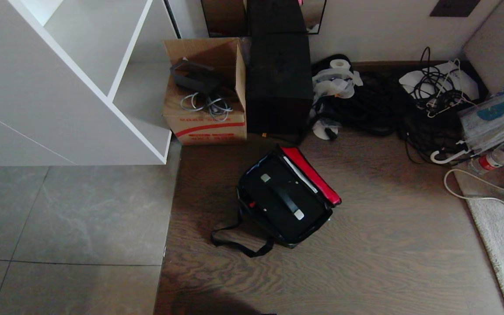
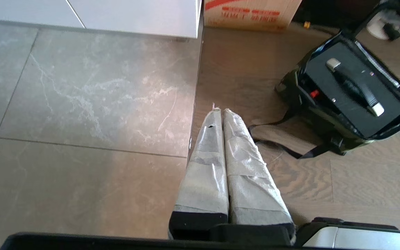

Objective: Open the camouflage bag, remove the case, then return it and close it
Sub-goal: Close the top of the storage box

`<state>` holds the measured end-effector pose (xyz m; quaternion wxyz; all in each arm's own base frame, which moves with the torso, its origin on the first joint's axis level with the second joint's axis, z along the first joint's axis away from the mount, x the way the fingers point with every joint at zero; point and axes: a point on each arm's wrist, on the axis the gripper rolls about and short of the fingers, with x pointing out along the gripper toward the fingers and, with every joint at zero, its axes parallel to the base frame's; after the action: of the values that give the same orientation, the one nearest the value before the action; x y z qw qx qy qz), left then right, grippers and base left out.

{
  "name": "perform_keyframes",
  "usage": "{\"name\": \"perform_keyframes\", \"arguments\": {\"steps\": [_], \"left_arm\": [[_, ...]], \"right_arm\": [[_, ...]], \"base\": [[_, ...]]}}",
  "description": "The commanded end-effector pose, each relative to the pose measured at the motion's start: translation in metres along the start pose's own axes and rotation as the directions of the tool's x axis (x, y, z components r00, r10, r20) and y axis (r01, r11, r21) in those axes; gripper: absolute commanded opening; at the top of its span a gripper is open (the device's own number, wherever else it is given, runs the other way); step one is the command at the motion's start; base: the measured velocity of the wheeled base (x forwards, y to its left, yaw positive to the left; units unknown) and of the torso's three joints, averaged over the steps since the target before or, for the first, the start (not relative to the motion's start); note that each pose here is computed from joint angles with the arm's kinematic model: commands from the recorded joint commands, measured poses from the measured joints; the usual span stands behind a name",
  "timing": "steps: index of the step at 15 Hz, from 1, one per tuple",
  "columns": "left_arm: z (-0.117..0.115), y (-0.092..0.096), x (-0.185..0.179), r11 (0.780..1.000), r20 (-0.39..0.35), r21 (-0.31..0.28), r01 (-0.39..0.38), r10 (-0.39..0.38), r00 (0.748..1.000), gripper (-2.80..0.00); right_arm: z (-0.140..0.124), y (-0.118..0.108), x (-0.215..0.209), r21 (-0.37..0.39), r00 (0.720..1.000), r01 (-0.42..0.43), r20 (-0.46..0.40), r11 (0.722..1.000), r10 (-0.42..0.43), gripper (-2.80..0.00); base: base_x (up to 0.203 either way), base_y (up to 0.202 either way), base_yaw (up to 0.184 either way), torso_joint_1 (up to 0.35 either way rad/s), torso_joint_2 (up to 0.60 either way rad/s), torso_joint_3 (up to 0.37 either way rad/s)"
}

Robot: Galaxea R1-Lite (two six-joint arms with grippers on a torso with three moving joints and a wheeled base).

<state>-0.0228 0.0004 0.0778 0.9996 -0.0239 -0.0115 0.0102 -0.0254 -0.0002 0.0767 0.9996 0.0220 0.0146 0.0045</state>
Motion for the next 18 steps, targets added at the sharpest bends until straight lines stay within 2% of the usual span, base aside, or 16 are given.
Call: {"name": "perform_keyframes", "arguments": {"steps": [1,9,14,18], "left_arm": [[-0.0029,0.0001,0.0008,1.0,-0.01,0.0,-0.001,0.001,1.0,-2.8],[-0.0029,0.0001,0.0008,1.0,-0.01,0.0,-0.001,0.001,1.0,-2.8],[-0.0025,0.0001,0.0006,1.0,-0.009,0.001,-0.001,0.001,1.0,-2.8],[-0.0029,0.0001,0.0007,1.0,-0.01,0.002,-0.001,0.001,1.0,-2.8]], "right_arm": [[0.0001,0.0,0.0003,0.0,1.0,-0.001,-0.005,1.0,0.001,-2.8],[0.0001,0.0,0.0003,0.0,1.0,0.0,-0.005,1.0,0.0,-2.8],[0.0001,0.0,0.0003,0.0,1.0,-0.001,-0.005,1.0,0.001,-2.8],[0.0001,0.0,0.0003,0.0,1.0,0.001,-0.005,1.0,-0.001,-2.8]], "base": [[0.0,0.0,0.0,-0.002,0.0,0.162],[0.006,0.0,0.0,0.002,0.0,0.03],[0.158,0.0,0.0,0.003,0.0,0.003],[0.0,0.0,0.0,0.0,0.0,0.0]]}}
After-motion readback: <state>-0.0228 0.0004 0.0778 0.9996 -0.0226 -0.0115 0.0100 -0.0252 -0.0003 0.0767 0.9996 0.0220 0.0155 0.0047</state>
